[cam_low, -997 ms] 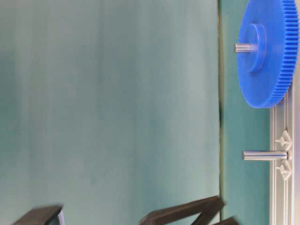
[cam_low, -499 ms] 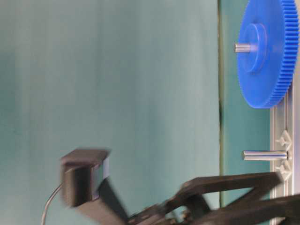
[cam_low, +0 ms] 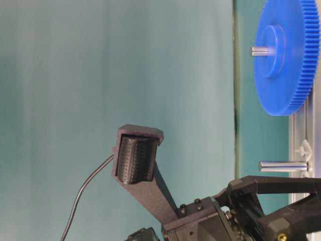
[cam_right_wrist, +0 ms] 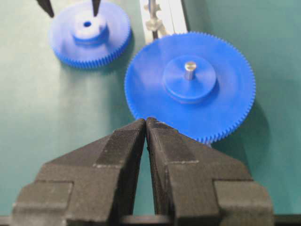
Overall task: Insert the small gear onto the shaft.
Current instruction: 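Lower the left gripper over the gear hub and close on it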
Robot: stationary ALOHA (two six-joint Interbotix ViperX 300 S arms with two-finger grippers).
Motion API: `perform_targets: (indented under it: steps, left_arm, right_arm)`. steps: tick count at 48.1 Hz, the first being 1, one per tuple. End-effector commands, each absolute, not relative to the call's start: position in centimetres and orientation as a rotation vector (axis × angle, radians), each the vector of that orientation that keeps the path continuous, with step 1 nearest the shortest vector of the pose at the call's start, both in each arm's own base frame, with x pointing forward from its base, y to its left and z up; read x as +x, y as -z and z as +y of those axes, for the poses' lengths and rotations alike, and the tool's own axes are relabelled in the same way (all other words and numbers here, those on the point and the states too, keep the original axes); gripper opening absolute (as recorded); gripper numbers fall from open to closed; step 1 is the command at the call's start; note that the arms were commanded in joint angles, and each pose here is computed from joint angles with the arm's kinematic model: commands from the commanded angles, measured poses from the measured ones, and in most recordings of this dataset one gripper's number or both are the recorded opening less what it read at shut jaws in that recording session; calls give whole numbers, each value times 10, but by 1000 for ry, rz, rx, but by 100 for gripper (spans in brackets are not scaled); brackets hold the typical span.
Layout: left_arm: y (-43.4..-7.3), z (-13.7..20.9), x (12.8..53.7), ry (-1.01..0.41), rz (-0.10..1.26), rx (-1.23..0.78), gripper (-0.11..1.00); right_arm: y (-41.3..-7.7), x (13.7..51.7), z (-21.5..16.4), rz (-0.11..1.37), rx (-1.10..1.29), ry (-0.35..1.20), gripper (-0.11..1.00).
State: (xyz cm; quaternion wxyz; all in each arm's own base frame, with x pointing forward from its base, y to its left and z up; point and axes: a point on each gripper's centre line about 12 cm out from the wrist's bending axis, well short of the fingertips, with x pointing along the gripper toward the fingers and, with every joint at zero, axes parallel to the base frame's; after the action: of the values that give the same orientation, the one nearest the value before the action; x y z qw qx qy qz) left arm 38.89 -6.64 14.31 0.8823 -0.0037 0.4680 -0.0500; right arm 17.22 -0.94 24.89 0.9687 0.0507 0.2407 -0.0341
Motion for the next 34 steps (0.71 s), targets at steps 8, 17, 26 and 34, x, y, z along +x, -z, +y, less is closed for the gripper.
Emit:
perform_targets:
  steps: [8,17,26,34]
  left_arm:
    - [-154,-63,398,97,939,-12,89]
    - [-157,-54,402,79,927,-17,89]
    - [-152,-53,402,75,947,-15,89]
    - [-154,-55,404,79,960,-13,89]
  right_arm:
    - [-251,174,-10,483,111,74,21]
    - [-251,173,-10,480,111,74,21]
    - [-250,173,-10,481,111,74,21]
    - [-249,173,-10,483,114,75,21]
